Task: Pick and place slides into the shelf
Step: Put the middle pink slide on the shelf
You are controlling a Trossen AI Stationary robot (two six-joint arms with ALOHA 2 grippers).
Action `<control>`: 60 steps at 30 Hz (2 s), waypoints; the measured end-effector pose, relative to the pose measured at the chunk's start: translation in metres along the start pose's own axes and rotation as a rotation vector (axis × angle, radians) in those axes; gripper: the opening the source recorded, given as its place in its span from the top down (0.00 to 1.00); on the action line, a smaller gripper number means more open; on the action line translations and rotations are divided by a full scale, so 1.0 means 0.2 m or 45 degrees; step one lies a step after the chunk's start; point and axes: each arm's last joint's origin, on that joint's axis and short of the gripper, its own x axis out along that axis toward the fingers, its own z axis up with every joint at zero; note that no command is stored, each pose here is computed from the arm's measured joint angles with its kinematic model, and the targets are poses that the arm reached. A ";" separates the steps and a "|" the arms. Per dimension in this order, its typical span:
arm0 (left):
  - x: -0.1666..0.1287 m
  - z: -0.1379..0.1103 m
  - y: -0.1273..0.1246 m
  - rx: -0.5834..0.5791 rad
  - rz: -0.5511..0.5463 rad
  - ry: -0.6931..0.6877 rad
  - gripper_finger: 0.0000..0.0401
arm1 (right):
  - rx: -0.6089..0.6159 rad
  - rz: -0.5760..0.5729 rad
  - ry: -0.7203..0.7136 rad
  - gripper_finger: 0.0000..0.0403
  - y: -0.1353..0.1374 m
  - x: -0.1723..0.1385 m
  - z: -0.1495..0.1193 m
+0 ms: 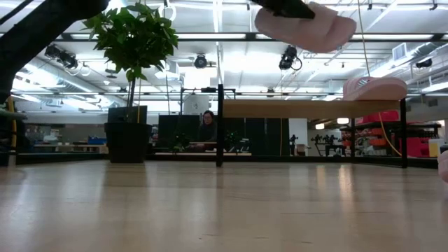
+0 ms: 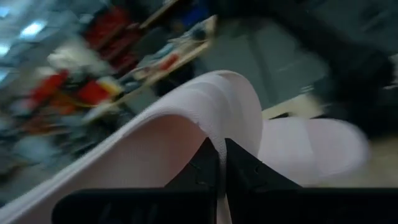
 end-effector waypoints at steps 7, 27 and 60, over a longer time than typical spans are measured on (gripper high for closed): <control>0.04 0.06 -0.11 0.122 0.171 -0.020 0.97 | -0.040 -0.005 0.041 0.78 -0.03 -0.02 -0.01; -0.12 0.00 -0.06 -0.574 -0.806 0.001 0.97 | -0.379 0.285 0.536 0.73 0.08 0.05 -0.16; -0.21 -0.19 0.26 -1.152 -1.191 0.096 0.97 | -1.739 0.193 0.441 0.50 0.46 0.31 -0.15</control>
